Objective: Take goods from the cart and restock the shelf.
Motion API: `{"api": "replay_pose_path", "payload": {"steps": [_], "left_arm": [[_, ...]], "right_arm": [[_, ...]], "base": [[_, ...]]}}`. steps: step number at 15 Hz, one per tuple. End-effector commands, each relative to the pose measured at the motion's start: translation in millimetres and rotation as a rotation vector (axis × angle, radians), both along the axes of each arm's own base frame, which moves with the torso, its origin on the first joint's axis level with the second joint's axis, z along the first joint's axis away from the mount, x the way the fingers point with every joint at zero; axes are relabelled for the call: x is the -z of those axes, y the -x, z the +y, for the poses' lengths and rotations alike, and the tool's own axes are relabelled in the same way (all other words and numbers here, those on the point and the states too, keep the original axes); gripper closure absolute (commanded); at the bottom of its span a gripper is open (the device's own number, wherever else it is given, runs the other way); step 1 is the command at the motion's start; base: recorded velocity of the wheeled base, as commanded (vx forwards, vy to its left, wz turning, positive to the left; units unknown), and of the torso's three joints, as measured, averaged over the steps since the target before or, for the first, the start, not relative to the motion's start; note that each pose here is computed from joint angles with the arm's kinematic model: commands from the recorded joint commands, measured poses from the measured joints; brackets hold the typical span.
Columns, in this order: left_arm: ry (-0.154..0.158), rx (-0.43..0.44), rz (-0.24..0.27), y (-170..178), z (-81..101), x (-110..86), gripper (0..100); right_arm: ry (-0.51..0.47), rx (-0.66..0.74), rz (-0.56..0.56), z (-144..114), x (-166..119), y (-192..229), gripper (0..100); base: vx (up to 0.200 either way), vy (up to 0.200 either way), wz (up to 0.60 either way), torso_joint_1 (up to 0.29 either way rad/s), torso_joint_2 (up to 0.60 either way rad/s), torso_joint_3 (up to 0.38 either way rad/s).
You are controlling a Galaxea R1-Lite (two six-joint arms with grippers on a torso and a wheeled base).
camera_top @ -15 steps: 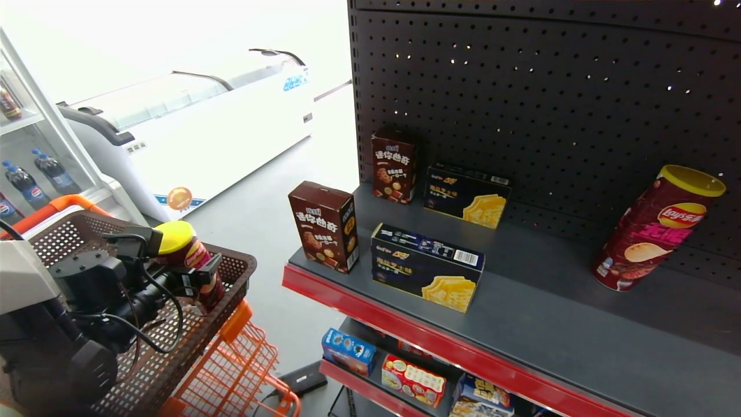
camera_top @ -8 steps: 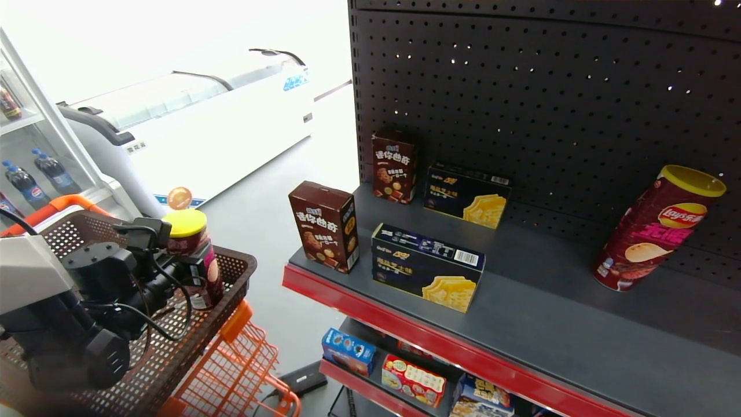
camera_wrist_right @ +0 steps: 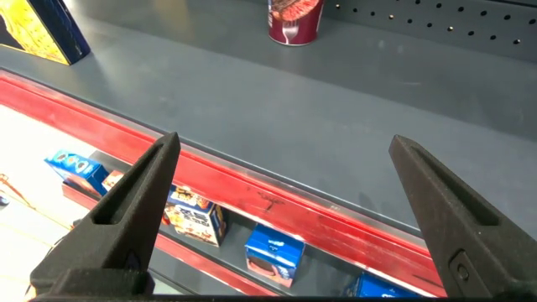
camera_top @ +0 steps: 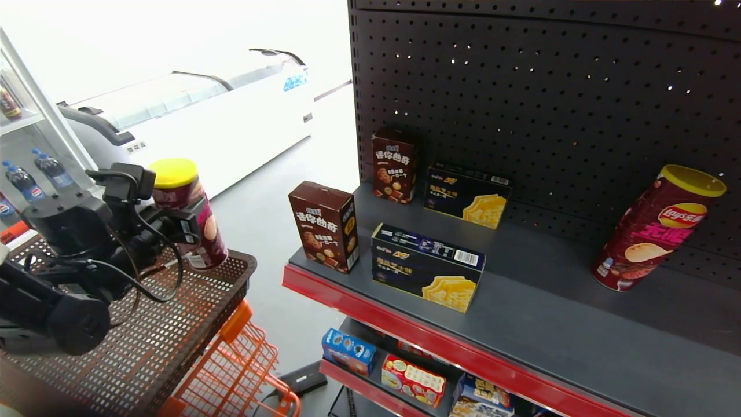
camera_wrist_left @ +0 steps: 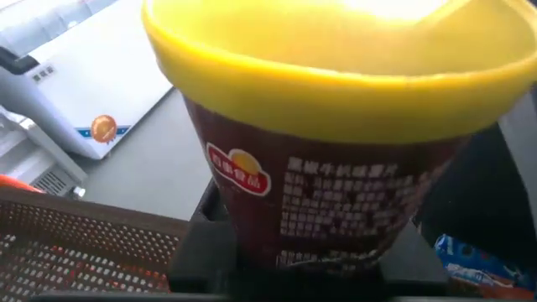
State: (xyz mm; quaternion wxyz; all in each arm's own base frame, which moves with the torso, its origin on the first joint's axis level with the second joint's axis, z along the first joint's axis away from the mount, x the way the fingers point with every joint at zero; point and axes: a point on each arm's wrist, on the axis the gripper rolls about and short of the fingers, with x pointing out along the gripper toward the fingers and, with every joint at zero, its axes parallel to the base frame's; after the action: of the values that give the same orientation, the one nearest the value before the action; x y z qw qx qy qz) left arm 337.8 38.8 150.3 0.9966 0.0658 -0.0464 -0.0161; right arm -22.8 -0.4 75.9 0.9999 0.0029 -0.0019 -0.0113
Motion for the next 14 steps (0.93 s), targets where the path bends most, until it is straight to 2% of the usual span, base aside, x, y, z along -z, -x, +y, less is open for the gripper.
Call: {"api": "replay_pose_path", "payload": {"steps": [1,2,3,6,7,8,9,10,11,14], "left_arm": [[0.005,0.055,-0.093,30.8,-20.3,-68.0,100],[0.038,0.093,-0.061,42.4,-31.6,-81.2,100],[0.052,0.118,-0.058,49.9,-38.5,-90.3,100],[0.059,0.208,-0.056,71.1,-62.5,-92.9,100],[0.084,0.251,-0.056,84.0,-71.4,-96.8,100],[0.122,0.338,-0.021,96.0,-80.2,-92.9,100],[0.127,0.449,-0.003,107.2,-82.6,-90.6,100],[0.116,0.543,0.015,113.6,-83.3,-87.0,100],[0.113,0.592,0.031,117.2,-83.4,-83.2,100],[0.110,0.611,0.026,117.6,-84.7,-84.8,100]], "right_arm": [[0.000,0.000,0.001,0.0,-0.1,-0.1,0],[0.000,0.002,0.001,0.0,-0.1,-0.1,0],[0.000,0.000,0.001,0.0,-0.1,-0.1,0],[0.000,0.000,0.001,0.0,-0.1,-0.1,0],[0.000,0.000,0.001,0.0,-0.1,-0.1,0],[0.000,0.000,0.001,0.0,-0.1,-0.1,0],[0.000,0.000,0.001,0.0,-0.1,-0.1,0],[0.000,0.000,0.001,0.0,-0.1,-0.1,0],[0.000,0.000,0.001,0.0,-0.1,-0.1,0],[0.000,0.002,0.001,0.0,-0.1,-0.1,0]], "base": [[0.000,0.000,0.00,0.000,0.00,0.000],[0.000,0.000,0.00,0.000,0.00,0.000],[0.000,0.000,0.00,0.000,0.00,0.000],[0.000,0.000,0.00,0.000,0.00,0.000],[0.000,0.000,0.00,0.000,0.00,0.000],[0.000,0.000,0.00,0.000,0.00,0.000],[0.000,0.000,0.00,0.000,0.00,0.000],[0.000,0.000,0.00,0.000,0.00,0.000],[0.000,0.000,0.00,0.000,0.00,0.000],[0.000,0.000,0.00,0.000,0.00,0.000]]}}
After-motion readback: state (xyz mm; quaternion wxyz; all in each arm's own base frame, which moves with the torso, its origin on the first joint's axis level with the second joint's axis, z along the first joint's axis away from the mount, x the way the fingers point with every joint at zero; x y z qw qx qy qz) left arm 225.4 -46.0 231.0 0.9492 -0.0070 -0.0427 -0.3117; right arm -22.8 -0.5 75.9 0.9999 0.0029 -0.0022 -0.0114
